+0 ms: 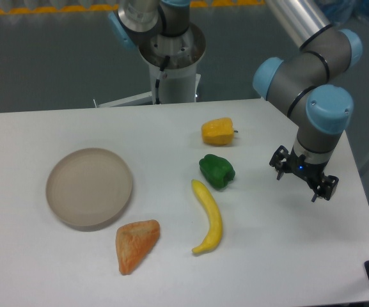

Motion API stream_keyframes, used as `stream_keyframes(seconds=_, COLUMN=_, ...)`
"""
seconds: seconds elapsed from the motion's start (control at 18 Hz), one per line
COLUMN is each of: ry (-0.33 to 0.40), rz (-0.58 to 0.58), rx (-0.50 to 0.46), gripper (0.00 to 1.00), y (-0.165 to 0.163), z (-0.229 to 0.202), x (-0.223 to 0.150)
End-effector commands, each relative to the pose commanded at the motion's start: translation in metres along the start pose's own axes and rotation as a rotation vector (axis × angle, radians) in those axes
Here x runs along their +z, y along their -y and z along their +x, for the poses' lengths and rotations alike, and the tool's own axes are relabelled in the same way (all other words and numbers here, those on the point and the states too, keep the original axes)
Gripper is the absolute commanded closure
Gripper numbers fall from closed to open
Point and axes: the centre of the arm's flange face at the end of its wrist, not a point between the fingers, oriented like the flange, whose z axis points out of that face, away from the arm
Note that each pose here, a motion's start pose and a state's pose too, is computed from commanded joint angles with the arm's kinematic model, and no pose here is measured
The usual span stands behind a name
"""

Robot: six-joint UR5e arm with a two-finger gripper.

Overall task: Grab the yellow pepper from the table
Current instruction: 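Move the open gripper over the yellow bell pepper and lower it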

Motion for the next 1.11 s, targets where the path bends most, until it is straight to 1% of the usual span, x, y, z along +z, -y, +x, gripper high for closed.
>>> stream_keyframes(seconds=0.44, ry=0.001, rz=0.001, rx=-0.012, gripper=0.00, y=0.002, z=0.006, x=-0.006)
stream_keyframes(seconds=0.61, ry=-0.013, rz=0.001, rx=-0.005, gripper=0.00, y=-0.010, z=0.034, x=-0.018)
stream_keyframes(seconds=0.67, ry=-0.028, rz=0.001, rx=0.001, gripper=0.00, y=-0.011, z=0.044, x=-0.013)
stream_keyframes(seconds=0.78, ry=-0.053, rz=-0.003, rx=0.047, gripper=0.00, y=-0.015, z=0.063, x=-0.008)
stream_keyframes(seconds=0.89, ry=-0.052, rz=-0.003, rx=0.144, gripper=0.00, y=-0.015, z=0.085, x=-0.016)
stream_keyframes(seconds=0.94, ry=-0.051, rz=0.009, rx=0.200, gripper=0.00, y=-0.017, z=0.103, x=-0.023)
stream_keyframes(seconds=1.0, ry=-0.051, rz=0.008, rx=0.210, gripper=0.00, y=-0.020, z=0.108, x=-0.026)
stream_keyframes(seconds=1.11, ry=-0.083, rz=-0.004, rx=0.234, gripper=0.00, y=-0.024, z=0.123, x=-0.013)
